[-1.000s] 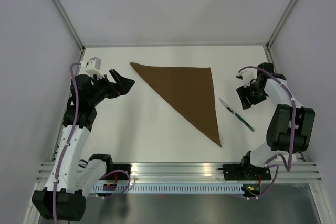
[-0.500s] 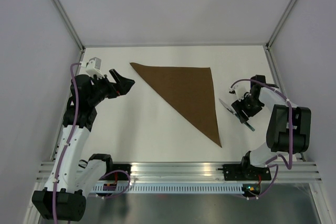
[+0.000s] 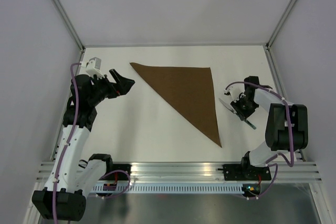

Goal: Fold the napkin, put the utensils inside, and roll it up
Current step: Grab a utensil with the right arm, then place the utensil onto the napkin

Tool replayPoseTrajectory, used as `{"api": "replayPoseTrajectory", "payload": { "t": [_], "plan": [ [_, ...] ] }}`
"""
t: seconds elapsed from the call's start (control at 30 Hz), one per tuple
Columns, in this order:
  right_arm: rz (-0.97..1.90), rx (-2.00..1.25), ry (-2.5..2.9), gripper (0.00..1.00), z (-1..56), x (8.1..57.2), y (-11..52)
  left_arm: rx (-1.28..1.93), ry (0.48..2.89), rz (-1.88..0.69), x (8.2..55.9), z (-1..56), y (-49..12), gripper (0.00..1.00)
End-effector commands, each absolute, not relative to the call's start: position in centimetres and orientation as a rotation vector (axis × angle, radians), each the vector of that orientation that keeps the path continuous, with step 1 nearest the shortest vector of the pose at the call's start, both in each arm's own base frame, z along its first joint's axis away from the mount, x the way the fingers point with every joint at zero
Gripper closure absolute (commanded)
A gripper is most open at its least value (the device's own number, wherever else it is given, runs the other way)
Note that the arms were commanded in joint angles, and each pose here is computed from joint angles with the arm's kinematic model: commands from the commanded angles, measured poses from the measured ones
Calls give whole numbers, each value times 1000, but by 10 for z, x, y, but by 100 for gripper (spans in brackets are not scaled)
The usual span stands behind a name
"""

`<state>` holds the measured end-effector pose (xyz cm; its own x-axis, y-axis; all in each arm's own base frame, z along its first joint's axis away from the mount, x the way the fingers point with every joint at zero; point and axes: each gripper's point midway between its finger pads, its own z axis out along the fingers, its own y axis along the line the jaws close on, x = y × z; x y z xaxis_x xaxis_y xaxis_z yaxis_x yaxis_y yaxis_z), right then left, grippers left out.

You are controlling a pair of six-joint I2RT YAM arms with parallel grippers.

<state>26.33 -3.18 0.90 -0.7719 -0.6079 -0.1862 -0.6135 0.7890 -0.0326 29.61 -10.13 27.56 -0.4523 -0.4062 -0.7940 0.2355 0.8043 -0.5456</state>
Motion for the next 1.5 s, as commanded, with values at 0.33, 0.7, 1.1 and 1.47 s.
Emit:
{"api": "replayPoseTrajectory", "payload": {
  "t": [0.33,0.7,1.1,1.47],
  "plan": [
    [22,-906,2785,99,23,274,-31,-138,1880,-754,303,290,-103,0],
    [108,-870,2679,99,98,338,35,-151,1893,-727,313,298,-99,0],
    [316,-966,2635,100,110,376,203,-183,1872,-683,315,326,-92,0],
    [404,-1019,2651,99,77,372,306,-206,1880,-621,311,335,-82,0]
  ]
}}
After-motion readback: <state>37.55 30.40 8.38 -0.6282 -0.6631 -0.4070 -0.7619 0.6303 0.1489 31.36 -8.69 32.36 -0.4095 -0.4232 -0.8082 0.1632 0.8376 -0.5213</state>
